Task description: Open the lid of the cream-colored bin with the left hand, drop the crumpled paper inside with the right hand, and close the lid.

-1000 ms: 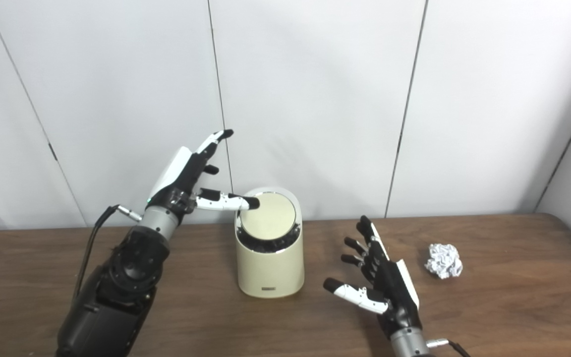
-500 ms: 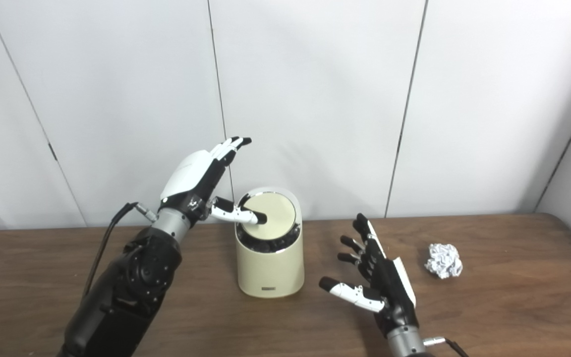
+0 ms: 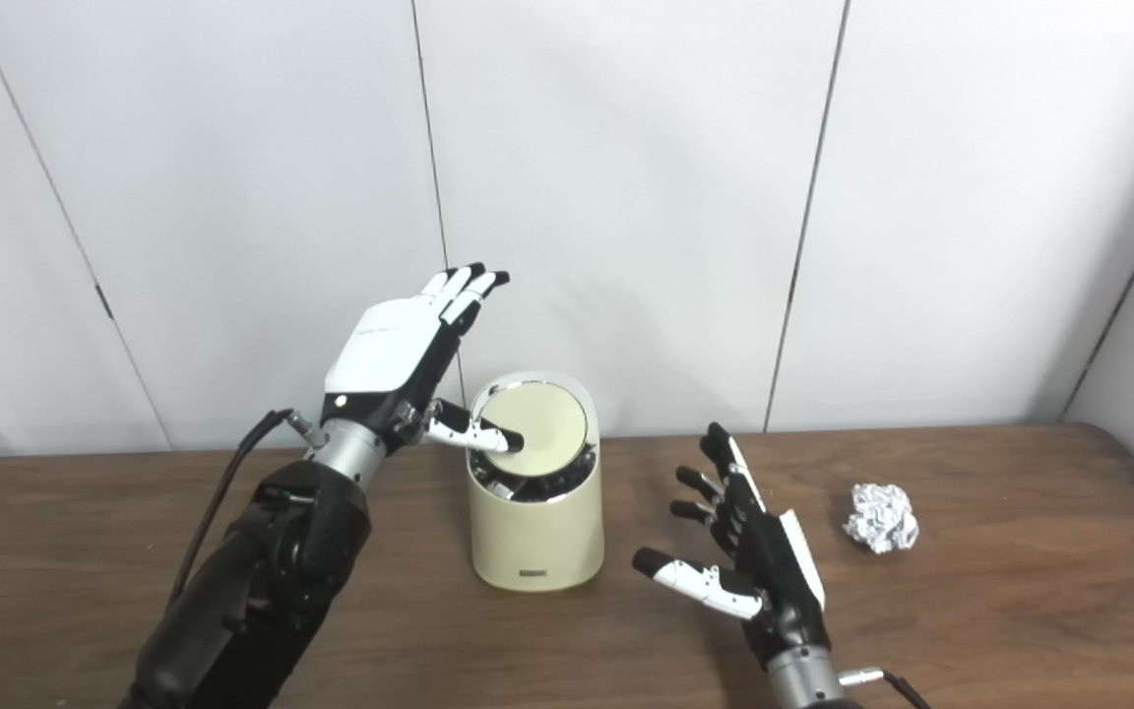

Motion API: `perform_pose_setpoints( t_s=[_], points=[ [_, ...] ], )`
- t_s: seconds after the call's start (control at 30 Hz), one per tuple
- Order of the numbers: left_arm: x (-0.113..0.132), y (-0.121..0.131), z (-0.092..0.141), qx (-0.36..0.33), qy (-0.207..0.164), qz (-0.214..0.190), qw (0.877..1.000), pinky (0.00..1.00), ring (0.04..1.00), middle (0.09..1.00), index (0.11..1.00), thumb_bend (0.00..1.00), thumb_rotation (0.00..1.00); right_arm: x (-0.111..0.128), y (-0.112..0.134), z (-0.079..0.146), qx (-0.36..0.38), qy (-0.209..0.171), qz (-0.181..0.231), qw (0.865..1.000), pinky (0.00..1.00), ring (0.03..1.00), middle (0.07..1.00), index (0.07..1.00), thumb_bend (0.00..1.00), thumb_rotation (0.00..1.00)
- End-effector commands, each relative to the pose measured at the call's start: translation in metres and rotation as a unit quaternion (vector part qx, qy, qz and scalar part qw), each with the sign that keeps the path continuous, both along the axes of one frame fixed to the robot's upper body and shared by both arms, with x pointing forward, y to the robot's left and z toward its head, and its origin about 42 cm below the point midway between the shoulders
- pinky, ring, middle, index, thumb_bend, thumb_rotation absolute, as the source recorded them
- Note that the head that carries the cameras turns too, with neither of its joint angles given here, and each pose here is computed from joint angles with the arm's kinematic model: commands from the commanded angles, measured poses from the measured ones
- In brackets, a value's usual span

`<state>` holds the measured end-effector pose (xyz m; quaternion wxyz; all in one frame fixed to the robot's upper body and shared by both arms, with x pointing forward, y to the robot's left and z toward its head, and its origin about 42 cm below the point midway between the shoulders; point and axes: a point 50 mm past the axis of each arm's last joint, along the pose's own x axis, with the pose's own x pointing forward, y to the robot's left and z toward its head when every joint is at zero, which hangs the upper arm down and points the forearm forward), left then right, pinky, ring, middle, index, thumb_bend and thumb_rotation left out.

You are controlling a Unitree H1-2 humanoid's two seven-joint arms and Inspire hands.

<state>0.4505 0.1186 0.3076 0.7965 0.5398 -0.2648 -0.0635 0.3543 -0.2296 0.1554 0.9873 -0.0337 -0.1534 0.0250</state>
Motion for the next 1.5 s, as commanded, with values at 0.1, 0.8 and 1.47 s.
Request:
perform_pose_setpoints(
  t_s=[0.1,0.8,1.47],
  points=[
    [0.006,-0.005,0.021,0.001,-0.057,0.000,0.998,0.91,1.000,1.000,1.000,1.00,0.20,0.004,0.007,0.021,0.000,-0.045,0.002,0.999,0.75,0.868,0.973,0.973,0.87,0.30],
    [0.009,-0.012,0.005,0.019,-0.043,-0.001,0.999,0.91,1.000,1.000,1.000,1.00,0.23,-0.003,0.017,0.031,-0.005,-0.046,0.004,0.999,0.71,0.848,0.963,0.963,0.87,0.30],
    [0.010,-0.027,0.008,0.129,-0.062,0.031,0.989,0.85,1.000,1.000,1.000,1.00,0.18,-0.007,0.022,0.034,-0.010,-0.043,0.008,0.999,0.73,0.848,0.969,0.973,0.84,0.28]
  ],
)
